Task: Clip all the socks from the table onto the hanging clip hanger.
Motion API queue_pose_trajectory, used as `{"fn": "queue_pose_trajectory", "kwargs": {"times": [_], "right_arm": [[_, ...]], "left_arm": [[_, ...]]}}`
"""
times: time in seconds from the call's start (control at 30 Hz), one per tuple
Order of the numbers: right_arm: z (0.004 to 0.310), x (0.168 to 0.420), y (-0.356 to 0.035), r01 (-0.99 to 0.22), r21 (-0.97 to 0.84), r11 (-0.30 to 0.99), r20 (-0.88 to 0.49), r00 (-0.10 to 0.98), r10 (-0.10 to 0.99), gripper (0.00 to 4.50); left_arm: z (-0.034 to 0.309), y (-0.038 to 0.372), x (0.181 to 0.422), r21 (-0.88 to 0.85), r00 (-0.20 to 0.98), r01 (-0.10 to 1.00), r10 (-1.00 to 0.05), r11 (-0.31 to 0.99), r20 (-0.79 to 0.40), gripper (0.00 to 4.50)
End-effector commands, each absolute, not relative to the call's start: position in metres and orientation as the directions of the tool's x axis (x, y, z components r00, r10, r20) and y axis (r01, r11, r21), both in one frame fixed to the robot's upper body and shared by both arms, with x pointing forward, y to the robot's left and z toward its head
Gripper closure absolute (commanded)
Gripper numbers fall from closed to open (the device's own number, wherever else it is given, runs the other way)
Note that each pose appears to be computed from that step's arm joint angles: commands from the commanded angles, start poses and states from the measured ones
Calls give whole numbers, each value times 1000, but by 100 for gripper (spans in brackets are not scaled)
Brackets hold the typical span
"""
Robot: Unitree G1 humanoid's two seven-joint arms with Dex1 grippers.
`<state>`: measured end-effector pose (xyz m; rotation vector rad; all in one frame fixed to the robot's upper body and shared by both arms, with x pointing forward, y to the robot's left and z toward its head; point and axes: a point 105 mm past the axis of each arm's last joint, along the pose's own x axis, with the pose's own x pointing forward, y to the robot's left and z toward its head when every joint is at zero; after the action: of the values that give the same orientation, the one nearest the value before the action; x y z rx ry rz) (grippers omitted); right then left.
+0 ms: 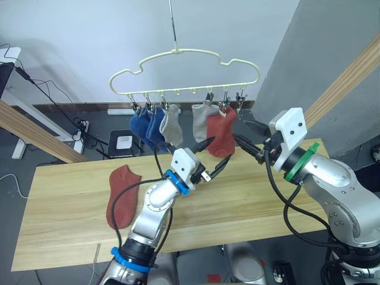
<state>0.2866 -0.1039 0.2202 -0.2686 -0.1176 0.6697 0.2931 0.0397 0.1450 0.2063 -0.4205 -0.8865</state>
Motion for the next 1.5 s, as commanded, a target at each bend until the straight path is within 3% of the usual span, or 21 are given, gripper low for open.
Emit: {"fn": "queue_pose_trajectory", "kwargs": {"times": [0.03,0.37,0.8,0.9,1.5], "right_arm": [[235,282,-109,-530,-341,776,97,802,590,216],[244,301,-114,-389,-362,847,184,861,474,216],[243,313,-106,-351,-333,875,207,878,431,216],[242,315,-104,-348,-323,880,208,881,424,270],[239,332,-85,-343,-227,911,185,904,386,270]], "left_arm": [[167,53,283,346,478,757,-830,555,287,125],[201,81,274,341,353,860,-925,380,141,125],[225,80,280,369,360,843,-920,392,156,125],[226,79,282,377,360,839,-920,392,156,122],[225,74,281,393,347,839,-927,376,145,122]]}}
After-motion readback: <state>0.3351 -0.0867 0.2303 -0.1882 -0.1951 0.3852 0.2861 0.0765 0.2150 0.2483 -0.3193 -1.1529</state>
